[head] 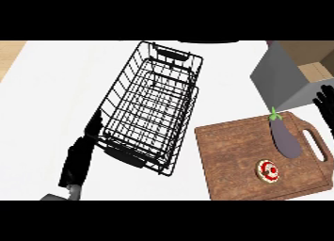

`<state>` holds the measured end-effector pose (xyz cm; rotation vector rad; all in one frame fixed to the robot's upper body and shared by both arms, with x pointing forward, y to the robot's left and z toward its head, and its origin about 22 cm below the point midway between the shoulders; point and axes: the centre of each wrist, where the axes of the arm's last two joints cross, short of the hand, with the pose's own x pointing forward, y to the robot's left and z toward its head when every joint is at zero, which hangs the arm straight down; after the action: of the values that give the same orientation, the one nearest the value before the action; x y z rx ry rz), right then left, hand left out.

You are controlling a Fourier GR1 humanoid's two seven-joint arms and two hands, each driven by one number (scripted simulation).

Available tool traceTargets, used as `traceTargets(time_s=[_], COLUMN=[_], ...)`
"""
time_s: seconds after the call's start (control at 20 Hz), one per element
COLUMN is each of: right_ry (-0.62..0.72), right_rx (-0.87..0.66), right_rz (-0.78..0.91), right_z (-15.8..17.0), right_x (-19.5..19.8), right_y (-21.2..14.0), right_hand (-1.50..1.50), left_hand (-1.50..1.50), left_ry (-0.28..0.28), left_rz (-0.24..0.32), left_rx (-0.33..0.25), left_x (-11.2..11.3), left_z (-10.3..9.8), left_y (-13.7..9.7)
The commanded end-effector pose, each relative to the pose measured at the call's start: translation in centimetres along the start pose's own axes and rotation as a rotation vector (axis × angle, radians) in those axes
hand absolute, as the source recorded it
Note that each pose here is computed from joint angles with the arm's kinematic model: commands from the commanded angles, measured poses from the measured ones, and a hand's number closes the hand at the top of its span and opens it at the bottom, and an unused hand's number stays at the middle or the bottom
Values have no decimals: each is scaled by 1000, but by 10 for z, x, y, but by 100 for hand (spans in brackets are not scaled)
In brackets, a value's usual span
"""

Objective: Pick the cupcake from the cutting board and place it in the tiered basket

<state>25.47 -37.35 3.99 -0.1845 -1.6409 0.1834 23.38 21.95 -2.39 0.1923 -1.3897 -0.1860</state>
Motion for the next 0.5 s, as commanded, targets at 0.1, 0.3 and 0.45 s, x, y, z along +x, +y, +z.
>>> traceTargets(time_s=[0.1,0.3,0.45], right_ry=[-266,-207,-55], right_rx=[267,86,-136], right_rz=[-135,406,-35], right_z=[6,1,38], right_x=[35,56,11], right_y=[62,9,95], right_hand=[150,150,-150], left_hand=[0,0,0], left_ry=[-19,7,-13], left_rz=[30,70,131], left_rx=[17,54,11], left_x=[20,14,29], left_z=[-8,-8,-12], left_y=[41,48,68])
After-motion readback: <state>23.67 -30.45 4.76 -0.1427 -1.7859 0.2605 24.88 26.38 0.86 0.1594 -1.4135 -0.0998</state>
